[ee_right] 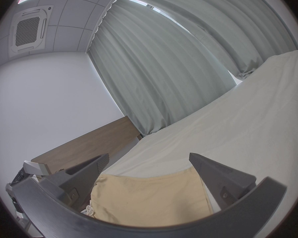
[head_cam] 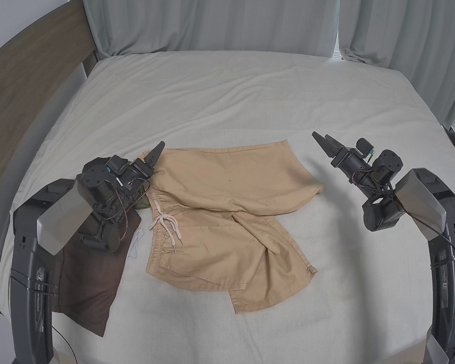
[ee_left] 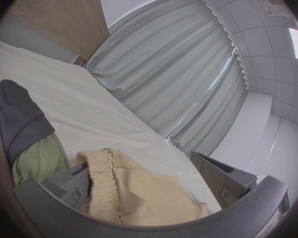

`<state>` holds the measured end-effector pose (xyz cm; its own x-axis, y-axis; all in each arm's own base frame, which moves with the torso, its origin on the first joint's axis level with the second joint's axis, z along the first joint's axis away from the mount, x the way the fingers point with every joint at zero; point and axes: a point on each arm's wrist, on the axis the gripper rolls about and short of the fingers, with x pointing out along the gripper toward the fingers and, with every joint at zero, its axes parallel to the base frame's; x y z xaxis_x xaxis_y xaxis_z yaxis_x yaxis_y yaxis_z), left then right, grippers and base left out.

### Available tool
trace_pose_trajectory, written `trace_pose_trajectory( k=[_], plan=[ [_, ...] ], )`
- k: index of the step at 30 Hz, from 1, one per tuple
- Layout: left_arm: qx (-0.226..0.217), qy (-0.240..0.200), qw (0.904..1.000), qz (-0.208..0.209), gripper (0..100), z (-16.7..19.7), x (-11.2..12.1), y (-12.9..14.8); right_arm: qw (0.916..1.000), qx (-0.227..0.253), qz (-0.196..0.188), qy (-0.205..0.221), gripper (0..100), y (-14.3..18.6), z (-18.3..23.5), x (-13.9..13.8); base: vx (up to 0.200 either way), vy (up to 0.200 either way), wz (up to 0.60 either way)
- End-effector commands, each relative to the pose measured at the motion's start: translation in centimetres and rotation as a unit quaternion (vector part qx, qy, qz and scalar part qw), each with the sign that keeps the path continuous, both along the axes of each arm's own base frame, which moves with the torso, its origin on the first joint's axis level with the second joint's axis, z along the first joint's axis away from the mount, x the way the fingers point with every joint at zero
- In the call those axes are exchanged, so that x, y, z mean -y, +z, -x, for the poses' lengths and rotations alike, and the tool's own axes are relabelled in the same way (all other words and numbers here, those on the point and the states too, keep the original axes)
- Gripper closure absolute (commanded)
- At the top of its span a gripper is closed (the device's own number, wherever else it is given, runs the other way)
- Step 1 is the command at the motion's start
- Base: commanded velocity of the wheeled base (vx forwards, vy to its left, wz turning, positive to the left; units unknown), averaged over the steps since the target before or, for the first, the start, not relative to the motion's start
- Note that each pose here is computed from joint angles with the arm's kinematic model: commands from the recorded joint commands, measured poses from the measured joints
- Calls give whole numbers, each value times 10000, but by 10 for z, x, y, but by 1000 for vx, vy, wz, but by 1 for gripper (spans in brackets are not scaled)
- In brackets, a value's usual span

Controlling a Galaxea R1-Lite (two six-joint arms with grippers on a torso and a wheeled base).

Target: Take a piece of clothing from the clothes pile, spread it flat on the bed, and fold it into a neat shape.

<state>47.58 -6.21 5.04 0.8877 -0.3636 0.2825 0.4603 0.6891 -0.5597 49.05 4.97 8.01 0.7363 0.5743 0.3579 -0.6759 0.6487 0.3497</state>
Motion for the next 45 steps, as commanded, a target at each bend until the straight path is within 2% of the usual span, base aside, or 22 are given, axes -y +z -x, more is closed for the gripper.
trace_pose_trajectory(
  k=[1,10,17,22,24,25,28,29,30,35,39,45],
  plan=[
    [-216,54,9997,-25,0,5,-6,-5,9999,-10,75,84,0,20,24,-10,0,0,0],
    [-558,144,9982,-152,0,41,-21,7,9984,-388,373,183,0,24,65,-21,0,0,0],
    [-1004,-254,9937,-437,0,106,-31,31,9938,-790,518,579,0,41,123,-28,0,0,0],
    [-983,-464,9908,-810,0,153,-40,52,9912,-864,594,807,0,56,164,-32,0,0,0],
    [-990,-493,9904,-828,0,156,-40,52,9910,-863,597,829,0,58,167,-32,0,0,0],
    [-964,-740,9882,-930,0,179,-40,61,9893,-840,642,1005,0,65,185,-31,0,0,0],
    [-987,-856,9869,-950,0,189,-40,63,9886,-851,657,1057,0,66,190,-30,0,0,0],
    [-1035,-1157,9830,-980,0,213,-39,67,9875,-895,678,1102,0,68,204,-28,0,0,0],
    [-1024,-1225,9823,-982,0,218,-39,69,9870,-927,691,1117,0,68,208,-27,0,0,0],
    [-912,-1263,9818,-1086,0,224,-40,73,9817,-1205,806,1235,0,58,233,-23,0,0,0],
    [-952,-1206,9797,-1288,0,230,-46,67,9804,-1238,981,1176,0,49,234,-23,0,0,0],
    [-859,-1404,9730,-1618,0,233,-44,61,9755,-1524,1052,1188,0,34,233,-23,0,0,0]
  ],
)
